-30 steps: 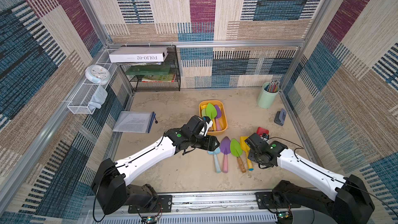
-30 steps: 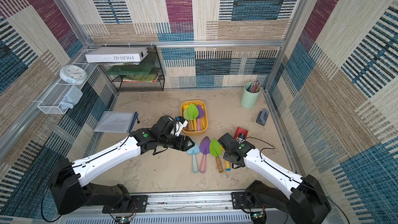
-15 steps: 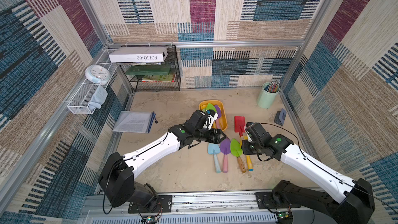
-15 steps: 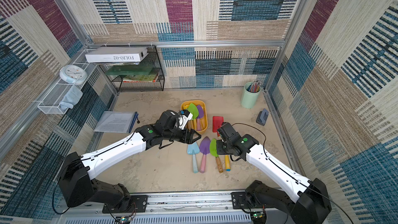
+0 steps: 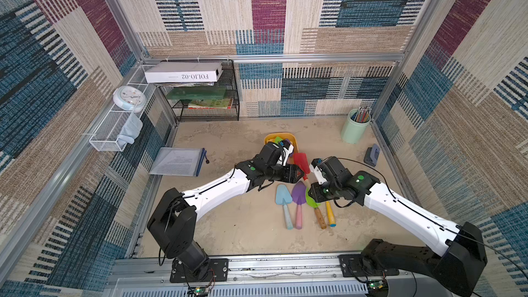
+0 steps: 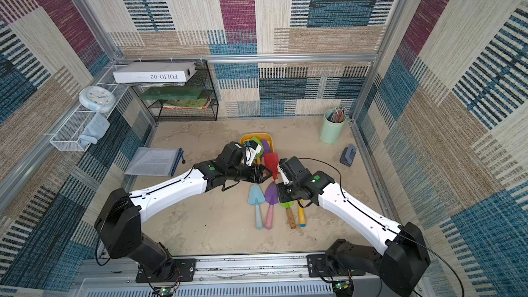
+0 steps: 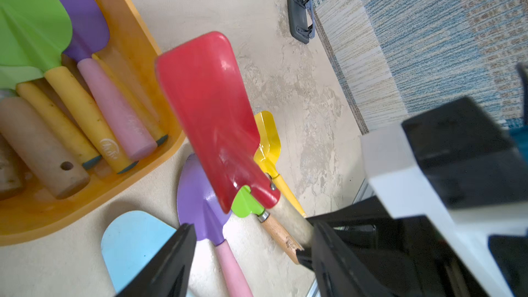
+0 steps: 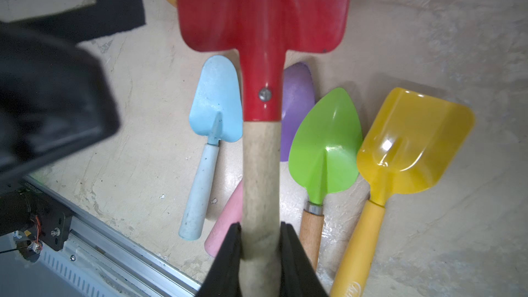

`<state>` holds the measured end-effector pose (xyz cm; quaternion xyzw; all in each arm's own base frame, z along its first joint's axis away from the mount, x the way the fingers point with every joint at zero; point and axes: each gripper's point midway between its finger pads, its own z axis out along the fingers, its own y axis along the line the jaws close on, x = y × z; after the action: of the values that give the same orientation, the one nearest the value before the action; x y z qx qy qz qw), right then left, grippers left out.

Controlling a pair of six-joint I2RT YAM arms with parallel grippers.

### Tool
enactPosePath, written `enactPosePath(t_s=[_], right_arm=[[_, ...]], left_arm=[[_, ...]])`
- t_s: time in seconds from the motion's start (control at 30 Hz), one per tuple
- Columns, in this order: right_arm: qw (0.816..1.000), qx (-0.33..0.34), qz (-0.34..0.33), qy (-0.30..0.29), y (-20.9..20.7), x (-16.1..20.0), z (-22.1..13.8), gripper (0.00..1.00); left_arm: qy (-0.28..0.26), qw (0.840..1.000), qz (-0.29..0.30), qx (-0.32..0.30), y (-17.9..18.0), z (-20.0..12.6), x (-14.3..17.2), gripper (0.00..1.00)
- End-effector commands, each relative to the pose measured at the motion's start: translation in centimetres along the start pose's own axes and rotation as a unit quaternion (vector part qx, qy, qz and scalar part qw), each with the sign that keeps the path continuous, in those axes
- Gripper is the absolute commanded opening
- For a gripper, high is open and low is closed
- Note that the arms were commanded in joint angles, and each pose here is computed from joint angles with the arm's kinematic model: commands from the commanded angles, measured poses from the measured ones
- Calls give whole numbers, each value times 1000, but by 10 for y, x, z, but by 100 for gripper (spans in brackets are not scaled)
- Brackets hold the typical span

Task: Put the shovel into the storage box
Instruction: Place the shovel in the storage box.

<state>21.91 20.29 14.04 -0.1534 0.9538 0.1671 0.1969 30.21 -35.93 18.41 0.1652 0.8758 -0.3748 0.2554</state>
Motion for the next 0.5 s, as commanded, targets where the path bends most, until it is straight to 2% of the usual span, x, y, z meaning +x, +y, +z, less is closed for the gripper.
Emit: enactPosePath(t_s=[0.0, 0.17, 0.47], right_arm=[[1000, -14, -8, -13, 9, -8, -1, 0], [1000, -21, -13, -15, 17, -11, -2, 0], [999, -24, -15, -17, 22, -13, -2, 0]], left_arm=[[-26, 1000, 2, -12, 3, 3, -13, 64], [-32, 999, -6, -29, 12, 8, -14, 53], [-60, 997, -21, -54, 23, 7, -22, 27]])
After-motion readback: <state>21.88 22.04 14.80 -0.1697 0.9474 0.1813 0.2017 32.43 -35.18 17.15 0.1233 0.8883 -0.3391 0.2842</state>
